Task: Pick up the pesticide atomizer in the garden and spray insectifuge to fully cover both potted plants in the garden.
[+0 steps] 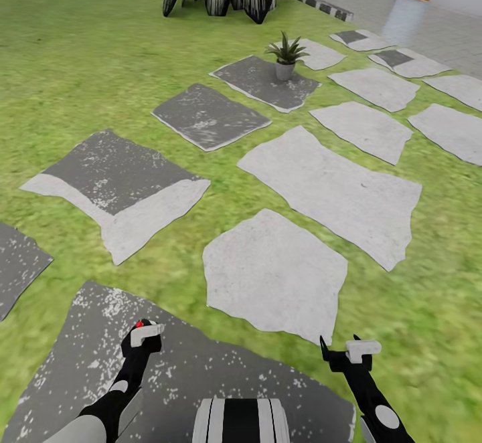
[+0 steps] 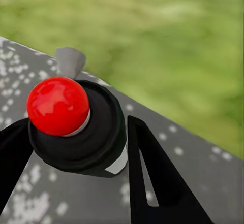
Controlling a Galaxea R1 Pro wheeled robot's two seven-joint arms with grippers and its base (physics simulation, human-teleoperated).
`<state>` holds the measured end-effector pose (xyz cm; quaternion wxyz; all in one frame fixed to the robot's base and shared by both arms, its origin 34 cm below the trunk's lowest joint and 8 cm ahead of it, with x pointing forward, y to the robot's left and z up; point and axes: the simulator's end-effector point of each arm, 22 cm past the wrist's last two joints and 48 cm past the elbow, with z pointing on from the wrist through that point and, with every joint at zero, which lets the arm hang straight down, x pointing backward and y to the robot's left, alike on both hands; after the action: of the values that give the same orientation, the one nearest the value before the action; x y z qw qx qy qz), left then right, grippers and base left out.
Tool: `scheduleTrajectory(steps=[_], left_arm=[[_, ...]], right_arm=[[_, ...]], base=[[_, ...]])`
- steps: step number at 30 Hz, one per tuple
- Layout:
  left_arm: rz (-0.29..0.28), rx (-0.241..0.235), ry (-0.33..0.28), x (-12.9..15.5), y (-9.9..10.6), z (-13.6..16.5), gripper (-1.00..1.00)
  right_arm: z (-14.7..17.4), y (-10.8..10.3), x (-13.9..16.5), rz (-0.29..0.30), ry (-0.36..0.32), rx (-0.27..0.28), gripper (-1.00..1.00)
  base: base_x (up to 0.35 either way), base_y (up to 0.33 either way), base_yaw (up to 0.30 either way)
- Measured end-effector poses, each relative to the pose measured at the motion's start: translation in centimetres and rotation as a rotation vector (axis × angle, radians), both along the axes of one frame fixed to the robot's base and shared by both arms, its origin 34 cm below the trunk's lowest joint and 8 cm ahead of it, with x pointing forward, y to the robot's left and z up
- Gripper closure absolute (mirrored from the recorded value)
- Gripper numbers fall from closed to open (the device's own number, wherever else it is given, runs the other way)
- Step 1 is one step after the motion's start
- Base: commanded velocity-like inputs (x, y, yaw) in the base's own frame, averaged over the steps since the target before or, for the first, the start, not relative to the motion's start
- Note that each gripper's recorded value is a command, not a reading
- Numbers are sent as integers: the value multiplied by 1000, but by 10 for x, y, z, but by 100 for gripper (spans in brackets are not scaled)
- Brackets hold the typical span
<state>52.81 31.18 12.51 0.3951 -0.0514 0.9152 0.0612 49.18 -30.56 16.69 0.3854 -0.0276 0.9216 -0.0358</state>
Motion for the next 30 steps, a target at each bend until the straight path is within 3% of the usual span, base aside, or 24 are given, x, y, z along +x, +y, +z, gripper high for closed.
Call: scheduleTrajectory(steps=[30], left_arm=[[-7, -1, -122, 45, -1, 60, 100]], right_arm=[[53, 0, 36, 6, -116, -3, -100]], base=[[0, 0, 0]])
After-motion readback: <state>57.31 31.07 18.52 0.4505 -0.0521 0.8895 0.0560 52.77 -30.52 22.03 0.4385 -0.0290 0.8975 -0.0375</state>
